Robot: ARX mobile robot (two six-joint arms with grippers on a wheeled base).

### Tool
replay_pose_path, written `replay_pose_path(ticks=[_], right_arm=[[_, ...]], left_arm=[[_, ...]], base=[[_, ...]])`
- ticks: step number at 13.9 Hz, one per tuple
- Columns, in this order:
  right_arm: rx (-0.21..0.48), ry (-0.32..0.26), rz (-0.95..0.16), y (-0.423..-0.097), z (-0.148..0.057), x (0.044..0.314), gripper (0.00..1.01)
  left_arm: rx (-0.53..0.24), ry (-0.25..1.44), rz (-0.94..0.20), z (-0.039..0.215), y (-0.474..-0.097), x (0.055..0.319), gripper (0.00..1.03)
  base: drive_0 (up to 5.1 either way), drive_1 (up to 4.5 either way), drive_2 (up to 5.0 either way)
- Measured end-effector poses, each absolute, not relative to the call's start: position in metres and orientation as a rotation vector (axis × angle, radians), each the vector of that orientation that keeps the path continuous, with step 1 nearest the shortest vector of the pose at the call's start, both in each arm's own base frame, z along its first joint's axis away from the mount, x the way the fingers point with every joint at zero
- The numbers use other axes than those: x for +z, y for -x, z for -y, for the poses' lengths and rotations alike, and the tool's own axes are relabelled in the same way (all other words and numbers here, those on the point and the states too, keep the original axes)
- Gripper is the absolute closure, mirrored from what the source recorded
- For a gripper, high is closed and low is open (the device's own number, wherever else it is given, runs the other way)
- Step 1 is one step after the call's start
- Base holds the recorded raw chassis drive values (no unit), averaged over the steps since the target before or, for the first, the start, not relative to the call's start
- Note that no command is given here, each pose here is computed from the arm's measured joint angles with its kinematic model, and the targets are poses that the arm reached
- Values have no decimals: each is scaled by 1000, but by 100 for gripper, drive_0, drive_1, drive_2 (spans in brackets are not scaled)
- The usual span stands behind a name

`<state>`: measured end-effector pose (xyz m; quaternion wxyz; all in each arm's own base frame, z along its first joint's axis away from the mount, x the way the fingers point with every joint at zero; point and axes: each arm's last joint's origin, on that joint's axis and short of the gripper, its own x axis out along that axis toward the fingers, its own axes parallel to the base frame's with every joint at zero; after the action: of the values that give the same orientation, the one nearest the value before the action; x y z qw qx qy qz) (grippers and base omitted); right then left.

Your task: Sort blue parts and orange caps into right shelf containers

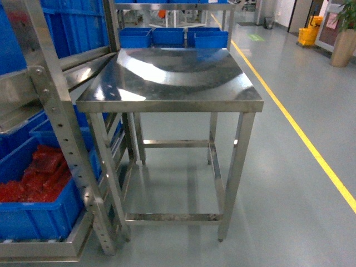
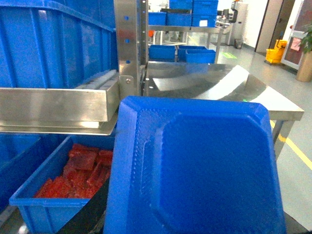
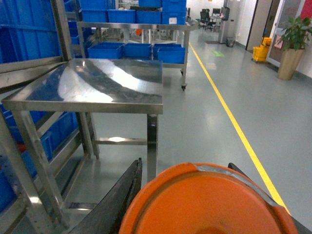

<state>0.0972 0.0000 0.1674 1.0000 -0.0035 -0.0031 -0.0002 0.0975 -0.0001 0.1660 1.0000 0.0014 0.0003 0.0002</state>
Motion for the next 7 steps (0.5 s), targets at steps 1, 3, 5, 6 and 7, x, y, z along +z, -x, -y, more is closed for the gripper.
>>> replay_pose_path(ticks=[1, 3, 5, 6, 7], right_arm=[[-1, 7, 0, -97, 0, 167, 56], [0, 7, 3, -97, 0, 167, 56], [0, 7, 5, -97, 0, 167, 56], [0, 7, 1, -97, 0, 167, 56], [0, 7, 2, -97, 0, 167, 56]], left_arm=[[-1, -3, -2, 0, -97, 166, 59], [-1, -3, -2, 0, -97, 166, 59], [0, -3, -2, 0, -97, 166, 59], [0, -3, -3, 0, -97, 166, 59], [-1, -3, -4, 0, -97, 166, 59]], base=[[-465, 173, 361], [-489, 247, 247], [-489, 247, 247], [-489, 247, 247], [-489, 247, 247]])
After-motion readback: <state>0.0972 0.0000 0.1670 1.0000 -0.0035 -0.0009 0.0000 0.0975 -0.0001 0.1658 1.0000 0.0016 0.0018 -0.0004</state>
